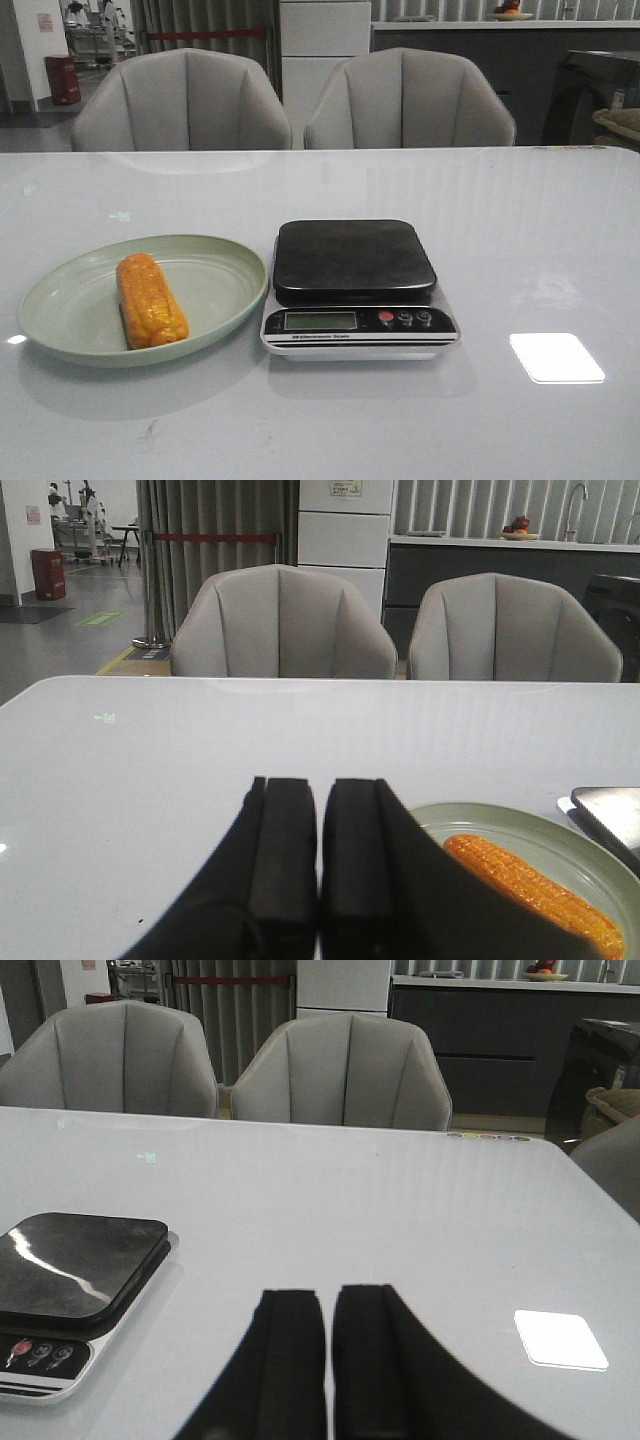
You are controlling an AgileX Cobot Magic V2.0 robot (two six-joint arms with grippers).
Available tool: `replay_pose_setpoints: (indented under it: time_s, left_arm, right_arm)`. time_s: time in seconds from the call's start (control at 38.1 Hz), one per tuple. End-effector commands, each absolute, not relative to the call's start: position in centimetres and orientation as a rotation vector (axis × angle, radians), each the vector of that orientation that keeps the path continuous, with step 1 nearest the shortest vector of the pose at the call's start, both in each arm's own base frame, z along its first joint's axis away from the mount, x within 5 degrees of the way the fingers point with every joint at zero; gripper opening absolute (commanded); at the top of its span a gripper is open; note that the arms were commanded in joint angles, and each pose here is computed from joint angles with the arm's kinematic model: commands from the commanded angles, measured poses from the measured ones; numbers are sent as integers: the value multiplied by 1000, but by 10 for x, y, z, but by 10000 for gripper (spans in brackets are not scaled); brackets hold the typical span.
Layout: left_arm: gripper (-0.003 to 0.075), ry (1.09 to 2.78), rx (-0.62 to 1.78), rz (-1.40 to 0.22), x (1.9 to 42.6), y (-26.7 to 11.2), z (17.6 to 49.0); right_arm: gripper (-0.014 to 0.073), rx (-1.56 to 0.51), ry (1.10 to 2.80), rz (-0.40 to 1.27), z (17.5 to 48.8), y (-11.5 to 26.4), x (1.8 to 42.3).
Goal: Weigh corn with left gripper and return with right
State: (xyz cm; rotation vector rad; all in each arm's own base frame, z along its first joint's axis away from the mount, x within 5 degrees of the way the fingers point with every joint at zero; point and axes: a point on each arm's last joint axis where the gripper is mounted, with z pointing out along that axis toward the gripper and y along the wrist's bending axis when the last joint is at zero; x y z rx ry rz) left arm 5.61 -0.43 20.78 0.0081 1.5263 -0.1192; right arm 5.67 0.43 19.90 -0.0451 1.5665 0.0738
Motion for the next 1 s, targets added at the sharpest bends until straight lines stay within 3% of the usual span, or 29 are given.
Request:
replay_pose_setpoints:
  time_s: [0.0,0.79,0.97]
  left_arm:
    - [114,1460,4,-133,55,-5,205]
    - [114,1459,4,-134,55,-5,205]
    - [114,1332,10,-150,53,-6,218]
  right_arm:
    - [197,-47,1480,64,203,4,55]
    - [197,-47,1480,64,203,4,55]
    - [197,-47,1480,64,203,4,55]
